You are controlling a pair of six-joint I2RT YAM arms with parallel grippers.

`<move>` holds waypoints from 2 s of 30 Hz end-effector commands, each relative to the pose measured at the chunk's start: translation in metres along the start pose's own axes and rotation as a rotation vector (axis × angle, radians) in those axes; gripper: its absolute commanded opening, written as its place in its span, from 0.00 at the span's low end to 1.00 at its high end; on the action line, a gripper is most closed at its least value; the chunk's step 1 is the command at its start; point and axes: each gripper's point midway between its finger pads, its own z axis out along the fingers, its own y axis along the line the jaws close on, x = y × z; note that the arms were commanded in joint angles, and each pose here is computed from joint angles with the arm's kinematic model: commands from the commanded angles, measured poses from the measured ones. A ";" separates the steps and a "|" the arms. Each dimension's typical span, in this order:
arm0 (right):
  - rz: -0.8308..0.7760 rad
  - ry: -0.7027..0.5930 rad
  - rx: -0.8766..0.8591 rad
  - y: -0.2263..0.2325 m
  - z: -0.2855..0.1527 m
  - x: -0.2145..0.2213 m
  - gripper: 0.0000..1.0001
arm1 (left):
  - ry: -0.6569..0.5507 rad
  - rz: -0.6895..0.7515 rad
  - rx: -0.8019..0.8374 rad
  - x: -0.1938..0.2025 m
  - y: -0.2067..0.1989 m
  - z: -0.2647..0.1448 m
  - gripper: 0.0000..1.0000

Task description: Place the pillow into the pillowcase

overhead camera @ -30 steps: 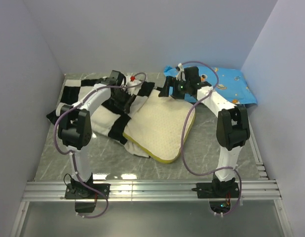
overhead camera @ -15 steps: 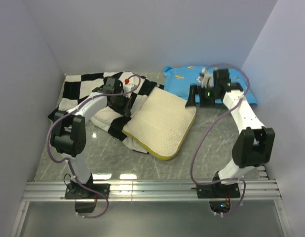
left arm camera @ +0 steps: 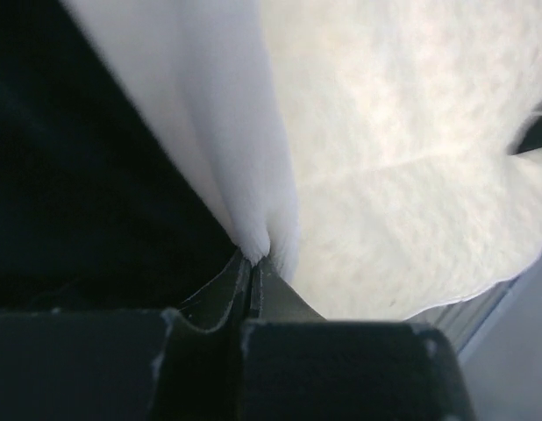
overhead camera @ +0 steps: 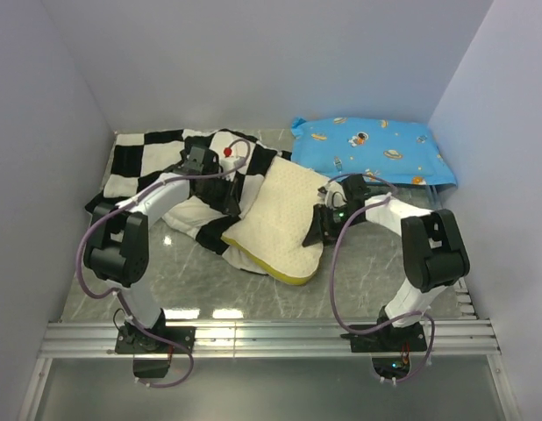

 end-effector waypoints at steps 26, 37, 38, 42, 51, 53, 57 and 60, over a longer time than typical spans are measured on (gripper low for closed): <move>-0.217 -0.209 0.005 0.054 0.015 -0.062 0.54 | -0.108 0.478 0.027 0.011 -0.042 -0.101 0.78; -0.634 -0.258 0.496 0.058 -0.031 -0.099 0.99 | -0.347 0.253 0.019 0.010 0.001 -0.182 0.99; -0.696 -0.273 0.492 0.082 -0.022 -0.102 0.99 | -0.372 0.239 0.012 0.010 0.010 -0.193 0.99; -0.802 -0.272 0.504 0.118 0.017 -0.110 0.99 | -0.407 0.168 0.049 0.015 0.021 -0.202 0.99; -0.725 -0.141 0.607 0.066 0.036 -0.096 1.00 | -0.365 0.099 -0.069 0.044 0.058 -0.208 0.99; -0.649 -0.118 0.656 0.024 0.016 -0.091 1.00 | -0.356 0.133 -0.064 0.049 0.057 -0.205 0.99; -0.550 -0.138 0.662 -0.010 -0.033 -0.099 1.00 | -0.332 0.226 -0.108 0.059 0.061 -0.202 0.99; -0.614 -0.198 0.610 0.019 -0.052 -0.107 1.00 | -0.271 0.309 -0.136 0.075 0.069 -0.196 0.99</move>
